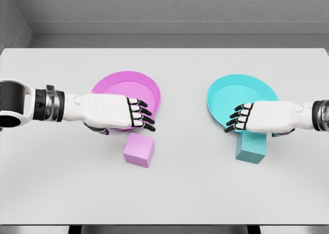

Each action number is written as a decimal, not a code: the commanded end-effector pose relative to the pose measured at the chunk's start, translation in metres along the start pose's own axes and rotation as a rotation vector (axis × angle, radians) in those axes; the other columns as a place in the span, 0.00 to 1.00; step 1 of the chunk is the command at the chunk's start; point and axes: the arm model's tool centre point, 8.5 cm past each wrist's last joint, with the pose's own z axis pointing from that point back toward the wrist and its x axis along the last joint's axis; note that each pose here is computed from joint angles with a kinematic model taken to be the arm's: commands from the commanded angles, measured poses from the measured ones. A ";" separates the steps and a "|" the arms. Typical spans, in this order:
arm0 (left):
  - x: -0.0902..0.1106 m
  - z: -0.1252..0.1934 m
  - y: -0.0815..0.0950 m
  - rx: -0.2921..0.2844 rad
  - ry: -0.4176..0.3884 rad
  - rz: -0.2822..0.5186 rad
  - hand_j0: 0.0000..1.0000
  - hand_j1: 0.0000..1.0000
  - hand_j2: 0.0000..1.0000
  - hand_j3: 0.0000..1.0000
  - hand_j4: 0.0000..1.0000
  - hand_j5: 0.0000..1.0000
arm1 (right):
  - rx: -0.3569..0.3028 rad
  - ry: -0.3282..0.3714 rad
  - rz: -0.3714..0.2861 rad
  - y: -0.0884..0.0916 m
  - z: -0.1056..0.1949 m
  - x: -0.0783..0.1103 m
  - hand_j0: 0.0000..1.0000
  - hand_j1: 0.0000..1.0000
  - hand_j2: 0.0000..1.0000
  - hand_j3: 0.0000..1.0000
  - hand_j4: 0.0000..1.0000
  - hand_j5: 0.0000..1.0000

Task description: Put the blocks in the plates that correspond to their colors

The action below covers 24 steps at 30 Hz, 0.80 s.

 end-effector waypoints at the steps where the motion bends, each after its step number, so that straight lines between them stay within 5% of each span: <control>1: 0.002 -0.004 -0.001 -0.030 -0.011 0.002 1.00 1.00 1.00 1.00 1.00 1.00 | 0.021 -0.006 -0.010 0.006 0.000 0.002 1.00 1.00 1.00 1.00 1.00 1.00; 15: 0.007 -0.022 0.003 -0.035 -0.039 -0.033 1.00 1.00 1.00 1.00 1.00 1.00 | 0.041 0.013 -0.005 0.008 0.010 -0.002 1.00 1.00 1.00 1.00 1.00 1.00; 24: 0.013 -0.031 -0.004 -0.058 -0.059 -0.036 1.00 1.00 1.00 1.00 1.00 1.00 | 0.065 -0.053 -0.019 0.018 -0.010 0.012 1.00 1.00 1.00 1.00 1.00 1.00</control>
